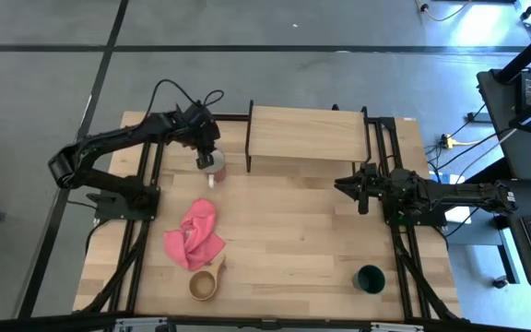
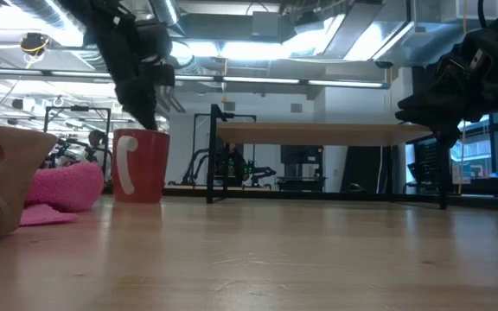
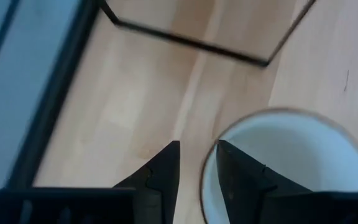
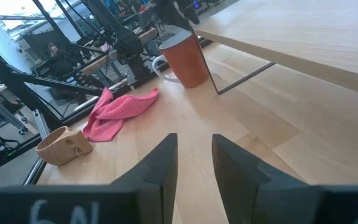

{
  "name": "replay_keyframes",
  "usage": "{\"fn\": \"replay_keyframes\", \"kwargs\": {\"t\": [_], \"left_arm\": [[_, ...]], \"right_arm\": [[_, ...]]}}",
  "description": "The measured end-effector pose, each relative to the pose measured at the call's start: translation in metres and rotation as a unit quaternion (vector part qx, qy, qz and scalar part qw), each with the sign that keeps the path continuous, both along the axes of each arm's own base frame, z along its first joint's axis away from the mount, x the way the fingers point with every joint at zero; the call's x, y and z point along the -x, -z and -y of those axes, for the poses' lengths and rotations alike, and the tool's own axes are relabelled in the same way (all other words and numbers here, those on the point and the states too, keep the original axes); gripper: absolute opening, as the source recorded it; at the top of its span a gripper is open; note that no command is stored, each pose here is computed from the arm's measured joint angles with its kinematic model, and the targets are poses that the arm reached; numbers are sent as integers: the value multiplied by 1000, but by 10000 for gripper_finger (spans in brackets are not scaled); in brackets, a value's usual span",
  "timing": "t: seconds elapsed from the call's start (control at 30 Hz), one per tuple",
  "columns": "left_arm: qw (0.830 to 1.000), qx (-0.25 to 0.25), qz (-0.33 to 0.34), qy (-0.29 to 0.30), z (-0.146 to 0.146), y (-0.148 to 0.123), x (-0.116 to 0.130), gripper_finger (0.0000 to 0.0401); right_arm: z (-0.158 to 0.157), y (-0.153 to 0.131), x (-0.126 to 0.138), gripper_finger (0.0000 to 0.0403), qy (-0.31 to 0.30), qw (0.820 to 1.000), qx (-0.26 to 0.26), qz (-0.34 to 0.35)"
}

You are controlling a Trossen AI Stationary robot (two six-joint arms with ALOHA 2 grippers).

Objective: Stack small to large cups/mugs on shelf
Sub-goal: Put the orange mug on the shelf

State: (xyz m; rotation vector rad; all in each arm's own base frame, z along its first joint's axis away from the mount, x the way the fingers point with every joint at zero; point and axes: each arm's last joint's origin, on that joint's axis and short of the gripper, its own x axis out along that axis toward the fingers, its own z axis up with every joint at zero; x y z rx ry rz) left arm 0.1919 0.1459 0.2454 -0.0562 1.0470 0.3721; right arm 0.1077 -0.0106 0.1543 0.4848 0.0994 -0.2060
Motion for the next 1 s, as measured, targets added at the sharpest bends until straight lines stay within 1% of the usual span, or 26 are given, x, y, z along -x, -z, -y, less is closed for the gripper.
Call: {"fn": "replay_keyframes", "kwargs": {"t": [0.03, 0.1, 0.17, 0.23, 0.3, 0.4, 0.47, 0.5, 0.77, 0.9, 1.0], "left_arm": [[1000, -4, 8, -3, -1, -5, -1, 98], [1000, -3, 10, -29, -1, -13, 0, 100], [997, 10, 0, -82, -2, -20, 3, 103], [987, 31, -23, -154, -2, -24, 10, 105], [968, 68, -47, -236, 1, -23, 19, 106], [929, 126, -63, -343, 8, -20, 27, 104], [903, 141, -69, -400, 12, -18, 30, 105], [895, 140, -68, -419, 14, -18, 29, 106], [859, 143, -11, -491, 19, -20, 19, 104], [850, 152, -1, -505, 24, -20, 15, 103], [848, 156, 3, -507, 28, -20, 13, 103]], "right_arm": [[0, 0, 0, 101, 0, 1000, 0, 0], [0, 0, 0, 101, 0, 1000, 0, 0], [0, 0, 0, 101, 0, 1000, 0, 0], [0, 0, 0, 101, 0, 1000, 0, 0], [0, 0, 0, 101, 0, 1000, 0, 0], [0, 0, 0, 101, 0, 1000, 0, 0], [0, 0, 0, 101, 0, 1000, 0, 0], [0, 0, 0, 101, 0, 1000, 0, 0], [0, 0, 0, 101, 0, 1000, 0, 0], [0, 0, 0, 101, 0, 1000, 0, 0], [0, 0, 0, 101, 0, 1000, 0, 0]]}}
